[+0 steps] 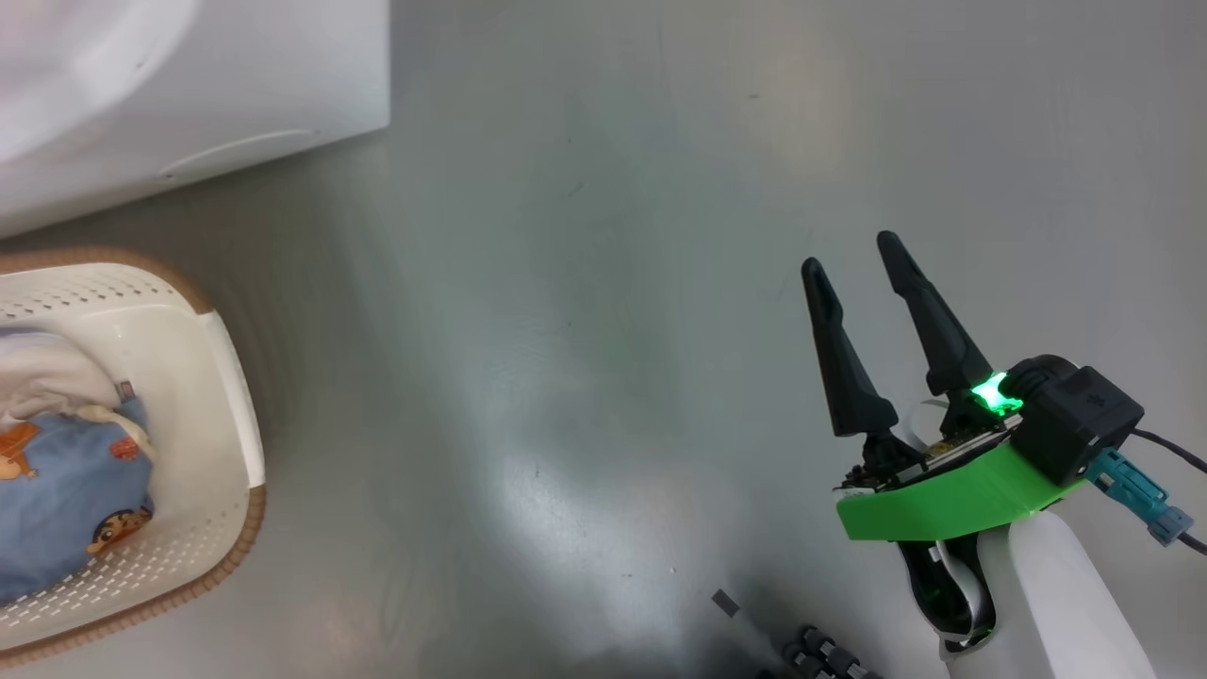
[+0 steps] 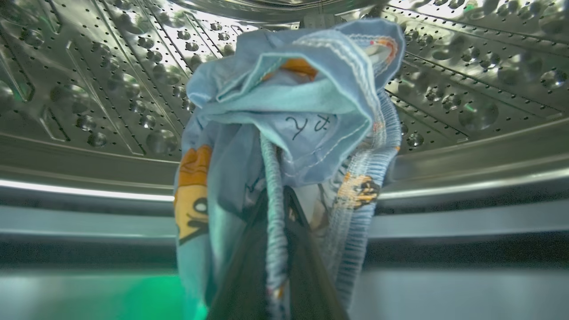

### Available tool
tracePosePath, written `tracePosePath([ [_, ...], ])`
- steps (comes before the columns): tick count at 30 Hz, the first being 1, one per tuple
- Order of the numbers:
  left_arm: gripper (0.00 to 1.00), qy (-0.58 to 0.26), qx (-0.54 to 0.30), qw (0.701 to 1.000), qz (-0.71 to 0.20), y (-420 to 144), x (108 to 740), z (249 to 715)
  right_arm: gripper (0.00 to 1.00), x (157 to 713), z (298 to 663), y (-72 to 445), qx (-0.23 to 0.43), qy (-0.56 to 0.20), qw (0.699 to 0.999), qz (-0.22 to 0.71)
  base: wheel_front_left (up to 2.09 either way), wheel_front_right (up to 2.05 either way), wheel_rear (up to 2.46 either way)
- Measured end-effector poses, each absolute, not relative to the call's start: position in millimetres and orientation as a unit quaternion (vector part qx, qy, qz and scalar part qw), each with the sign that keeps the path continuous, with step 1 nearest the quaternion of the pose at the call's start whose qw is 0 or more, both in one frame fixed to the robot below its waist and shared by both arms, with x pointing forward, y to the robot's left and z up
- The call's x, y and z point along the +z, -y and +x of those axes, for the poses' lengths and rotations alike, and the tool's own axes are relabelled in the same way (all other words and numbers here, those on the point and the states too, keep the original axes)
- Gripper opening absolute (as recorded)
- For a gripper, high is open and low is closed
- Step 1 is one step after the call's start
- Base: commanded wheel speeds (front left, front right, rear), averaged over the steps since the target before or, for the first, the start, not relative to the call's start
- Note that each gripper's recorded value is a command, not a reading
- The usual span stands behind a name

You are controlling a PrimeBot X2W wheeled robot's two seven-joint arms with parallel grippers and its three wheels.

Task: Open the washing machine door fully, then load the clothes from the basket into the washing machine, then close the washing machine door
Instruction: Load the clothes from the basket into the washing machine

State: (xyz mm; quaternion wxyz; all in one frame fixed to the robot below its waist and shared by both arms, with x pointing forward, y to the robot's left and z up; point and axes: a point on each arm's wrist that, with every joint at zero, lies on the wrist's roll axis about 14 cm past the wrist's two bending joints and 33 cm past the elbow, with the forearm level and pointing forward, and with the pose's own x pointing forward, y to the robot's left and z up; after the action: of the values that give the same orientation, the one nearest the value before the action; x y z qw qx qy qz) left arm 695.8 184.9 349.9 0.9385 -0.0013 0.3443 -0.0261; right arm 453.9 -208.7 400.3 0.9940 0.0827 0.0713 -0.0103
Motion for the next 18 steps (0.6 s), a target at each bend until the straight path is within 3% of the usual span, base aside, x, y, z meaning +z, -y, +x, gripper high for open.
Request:
tracePosePath([
  [4,0.0,-0.306,-0.016,0.952,-0.002,-193,361,709,1.0,400,456,206,-0.006,-0.07,0.994,0.084,0.0,0.0,0.0],
  [9,0.0,-0.189,0.005,0.981,-0.03,-200,401,742,1.0,398,461,207,-0.006,-0.069,0.994,0.084,0.0,0.0,0.0],
  [18,0.0,-0.052,0.04,0.998,-0.022,-209,419,774,1.0,391,467,207,-0.004,-0.074,0.993,0.088,0.0,0.0,0.0],
])
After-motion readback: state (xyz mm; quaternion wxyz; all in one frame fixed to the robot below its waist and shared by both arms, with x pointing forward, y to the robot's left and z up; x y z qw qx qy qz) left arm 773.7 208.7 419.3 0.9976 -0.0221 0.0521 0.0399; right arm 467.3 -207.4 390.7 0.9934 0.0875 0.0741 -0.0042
